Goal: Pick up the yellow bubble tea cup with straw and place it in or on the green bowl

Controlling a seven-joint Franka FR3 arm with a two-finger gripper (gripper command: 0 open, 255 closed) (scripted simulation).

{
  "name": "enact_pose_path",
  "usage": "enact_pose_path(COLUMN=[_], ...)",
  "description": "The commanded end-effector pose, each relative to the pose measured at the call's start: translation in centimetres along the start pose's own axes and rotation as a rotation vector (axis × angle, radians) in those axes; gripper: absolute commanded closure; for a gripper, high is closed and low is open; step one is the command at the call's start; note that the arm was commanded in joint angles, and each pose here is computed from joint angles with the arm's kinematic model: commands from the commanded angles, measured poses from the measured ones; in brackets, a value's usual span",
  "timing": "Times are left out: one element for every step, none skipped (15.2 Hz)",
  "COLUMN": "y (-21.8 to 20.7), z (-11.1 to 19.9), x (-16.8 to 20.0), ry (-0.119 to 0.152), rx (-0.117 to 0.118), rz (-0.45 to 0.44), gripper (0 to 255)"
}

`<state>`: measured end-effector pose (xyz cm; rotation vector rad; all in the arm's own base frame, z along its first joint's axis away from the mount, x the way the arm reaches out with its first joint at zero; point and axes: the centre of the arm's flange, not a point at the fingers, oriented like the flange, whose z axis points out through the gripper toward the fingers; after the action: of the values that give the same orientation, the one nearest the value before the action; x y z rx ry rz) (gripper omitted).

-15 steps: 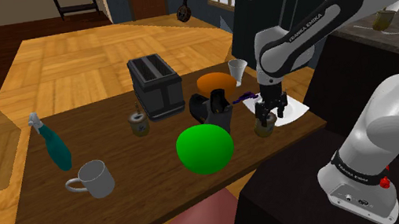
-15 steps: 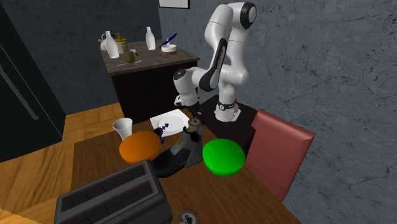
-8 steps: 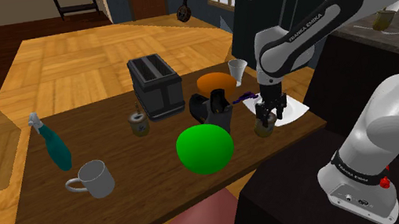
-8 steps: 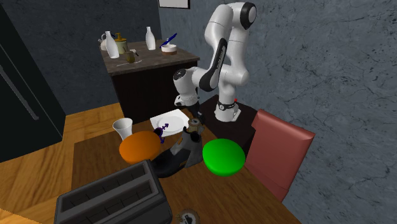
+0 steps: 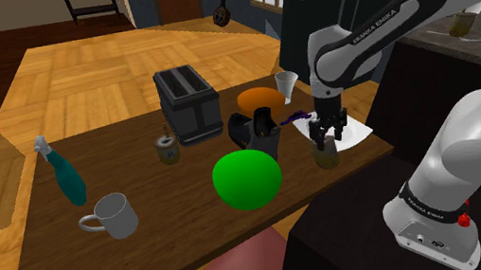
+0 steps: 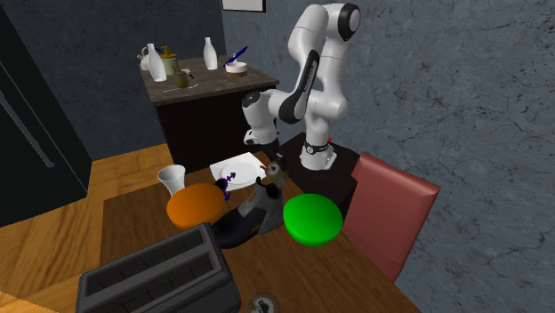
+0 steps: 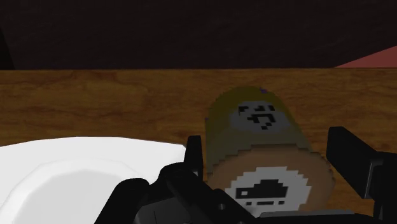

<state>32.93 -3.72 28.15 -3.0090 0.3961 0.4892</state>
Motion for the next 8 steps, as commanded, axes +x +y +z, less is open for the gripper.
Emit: enact_pose_path(y=[0.0,0.0,0.0,0.0,0.0,-0.1,-0.1,-0.1], z=[-1.0,-1.5,-2.0,-2.5,-3.0,-3.5,-4.0,-4.5], x=[-0.2,-0.4,-0.6,-0.8,-0.9,-1.1,-1.3,-1.4], ry=[0.000,0.000,0.000,0.000,0.000,0.000,0.000,0.000], rx=[0.000,0.000,0.000,0.000,0.000,0.000,0.000,0.000], rz=[0.000,0.000,0.000,0.000,0.000,0.000,0.000,0.000], gripper=[255,255,255,255,255,255,255,255])
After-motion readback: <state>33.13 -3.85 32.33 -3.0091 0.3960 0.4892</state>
